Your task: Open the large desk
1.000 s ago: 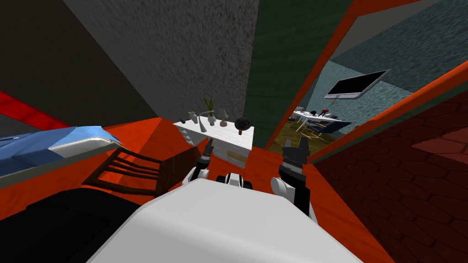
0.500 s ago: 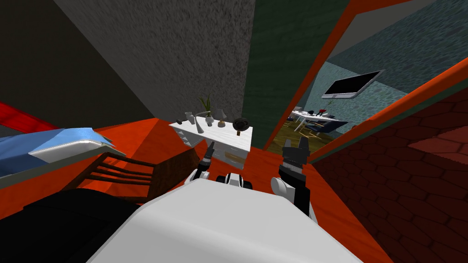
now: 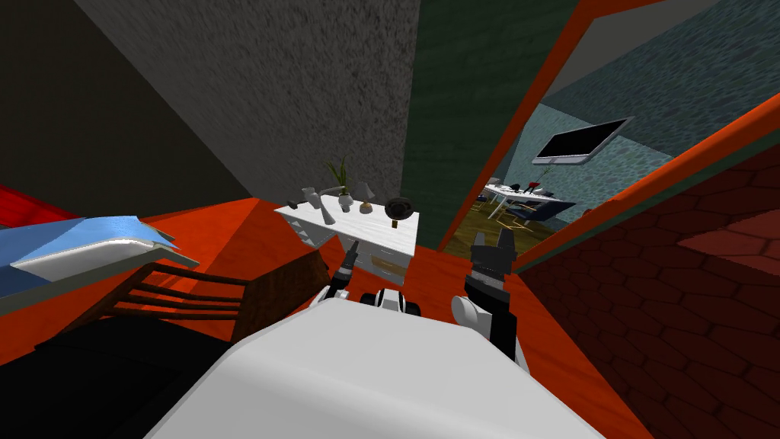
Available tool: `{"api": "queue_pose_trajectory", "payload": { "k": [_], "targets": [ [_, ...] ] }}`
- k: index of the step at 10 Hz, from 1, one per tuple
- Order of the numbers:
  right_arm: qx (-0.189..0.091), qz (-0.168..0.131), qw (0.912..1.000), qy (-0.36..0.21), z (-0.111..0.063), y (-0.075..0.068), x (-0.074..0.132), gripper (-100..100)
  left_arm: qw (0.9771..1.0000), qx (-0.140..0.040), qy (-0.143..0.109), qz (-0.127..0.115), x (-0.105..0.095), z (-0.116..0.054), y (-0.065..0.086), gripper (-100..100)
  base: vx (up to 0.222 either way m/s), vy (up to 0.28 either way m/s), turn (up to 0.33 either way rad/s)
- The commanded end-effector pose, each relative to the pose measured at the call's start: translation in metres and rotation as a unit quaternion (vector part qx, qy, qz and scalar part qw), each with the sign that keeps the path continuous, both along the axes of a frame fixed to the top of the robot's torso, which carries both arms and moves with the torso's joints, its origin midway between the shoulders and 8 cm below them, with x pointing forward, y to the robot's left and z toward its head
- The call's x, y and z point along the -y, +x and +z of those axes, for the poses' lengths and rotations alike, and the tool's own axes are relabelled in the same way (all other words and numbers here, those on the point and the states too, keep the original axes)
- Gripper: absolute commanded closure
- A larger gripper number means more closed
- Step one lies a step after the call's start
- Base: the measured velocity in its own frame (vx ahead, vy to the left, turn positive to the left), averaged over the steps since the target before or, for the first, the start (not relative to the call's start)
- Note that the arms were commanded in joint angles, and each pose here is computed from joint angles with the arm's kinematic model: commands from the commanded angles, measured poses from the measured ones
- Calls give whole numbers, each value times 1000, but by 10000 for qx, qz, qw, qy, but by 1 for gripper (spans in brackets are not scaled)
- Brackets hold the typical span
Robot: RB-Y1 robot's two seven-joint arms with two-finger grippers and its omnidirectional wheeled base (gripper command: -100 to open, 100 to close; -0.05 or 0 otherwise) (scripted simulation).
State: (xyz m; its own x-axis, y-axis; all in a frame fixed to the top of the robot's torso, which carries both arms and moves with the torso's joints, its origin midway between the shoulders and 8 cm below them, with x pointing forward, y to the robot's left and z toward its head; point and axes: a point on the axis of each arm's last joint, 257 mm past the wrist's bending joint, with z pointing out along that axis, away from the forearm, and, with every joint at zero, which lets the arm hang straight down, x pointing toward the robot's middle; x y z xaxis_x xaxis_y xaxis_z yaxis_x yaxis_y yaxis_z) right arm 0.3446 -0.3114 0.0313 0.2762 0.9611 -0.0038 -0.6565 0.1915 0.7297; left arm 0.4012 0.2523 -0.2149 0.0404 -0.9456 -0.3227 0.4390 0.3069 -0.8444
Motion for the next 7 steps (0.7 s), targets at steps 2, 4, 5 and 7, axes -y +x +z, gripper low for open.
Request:
{"api": "queue_pose_trajectory", "payload": {
  "k": [2,4,5,7],
  "targets": [
    [0,0,10000,0,0,0,0,0,9997,-250,18,11,-3,-28,-2,-100,49,-33,-35],
    [0,0,10000,0,0,0,0,0,9991,-417,27,11,-3,-48,-4,-100,62,-26,-31],
    [0,0,10000,0,0,0,0,0,9988,-497,32,-3,-2,-59,-6,-100,75,-32,-51],
    [0,0,10000,0,0,0,0,0,9984,-572,34,-18,-1,-70,-8,-100,66,-33,-28]
  ]
}}
